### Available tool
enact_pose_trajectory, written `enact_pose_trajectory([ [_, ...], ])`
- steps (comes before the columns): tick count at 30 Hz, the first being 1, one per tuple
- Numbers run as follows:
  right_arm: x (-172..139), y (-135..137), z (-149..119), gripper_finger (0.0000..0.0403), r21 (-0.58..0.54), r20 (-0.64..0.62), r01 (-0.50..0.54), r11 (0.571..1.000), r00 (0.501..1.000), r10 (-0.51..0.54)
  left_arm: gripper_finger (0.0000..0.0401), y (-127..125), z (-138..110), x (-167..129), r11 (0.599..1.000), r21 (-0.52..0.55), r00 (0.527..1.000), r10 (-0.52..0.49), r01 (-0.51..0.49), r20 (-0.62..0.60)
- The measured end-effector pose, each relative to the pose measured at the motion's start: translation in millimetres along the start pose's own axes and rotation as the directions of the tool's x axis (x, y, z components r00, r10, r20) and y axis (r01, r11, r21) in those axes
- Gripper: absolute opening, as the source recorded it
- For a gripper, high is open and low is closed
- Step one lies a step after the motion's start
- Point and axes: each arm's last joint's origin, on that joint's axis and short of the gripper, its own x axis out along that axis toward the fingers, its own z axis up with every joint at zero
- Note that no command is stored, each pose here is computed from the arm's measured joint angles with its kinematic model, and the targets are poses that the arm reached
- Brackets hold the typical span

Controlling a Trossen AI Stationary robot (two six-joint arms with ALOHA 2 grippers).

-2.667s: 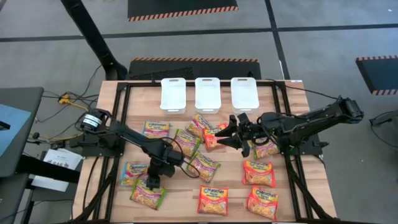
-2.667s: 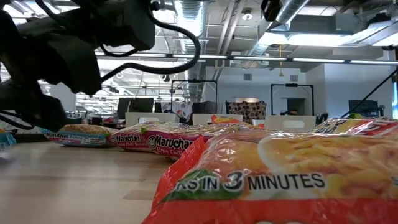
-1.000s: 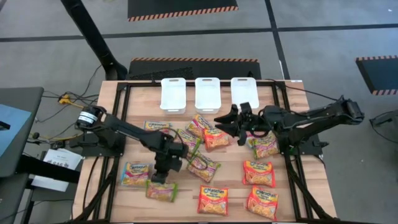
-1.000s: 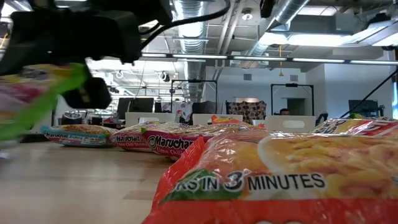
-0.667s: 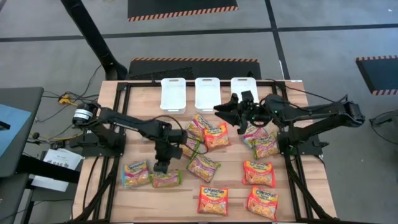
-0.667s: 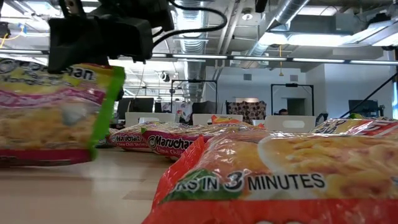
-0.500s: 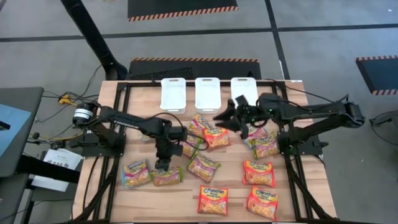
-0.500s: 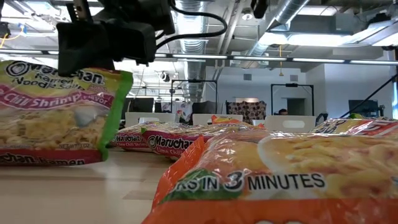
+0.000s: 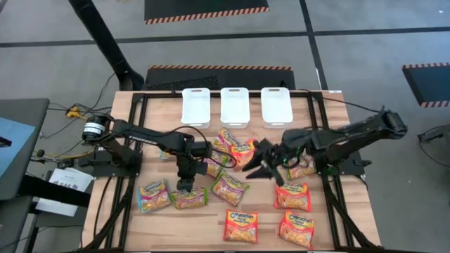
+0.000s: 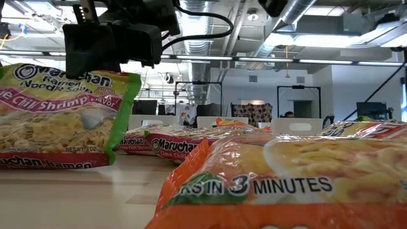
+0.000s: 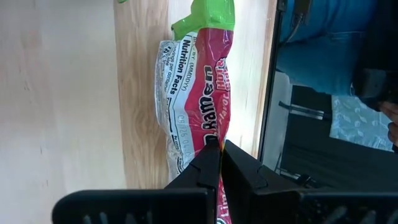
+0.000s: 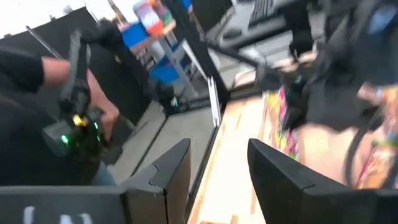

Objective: Sort Maruchan noodles
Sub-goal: Put the green noodle pack into the right white bin

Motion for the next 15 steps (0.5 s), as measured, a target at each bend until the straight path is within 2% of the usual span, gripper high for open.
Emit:
enact_pose_trajectory([
  [8,43.3,4.7,-30.8,0.0185,0.01,-0.024,-0.062,0.998,0.998,0.062,0.0,-0.6,1.4,0.1,1.0,0.004,1.0,-0.014,0.014,0.009],
  [15,68.7,-9.6,-56.3,0.0185,0.02,-0.077,-0.039,0.999,0.996,0.041,0.0,-1.9,1.1,1.3,1.0,0.0,1.0,-0.015,0.015,0.006],
])
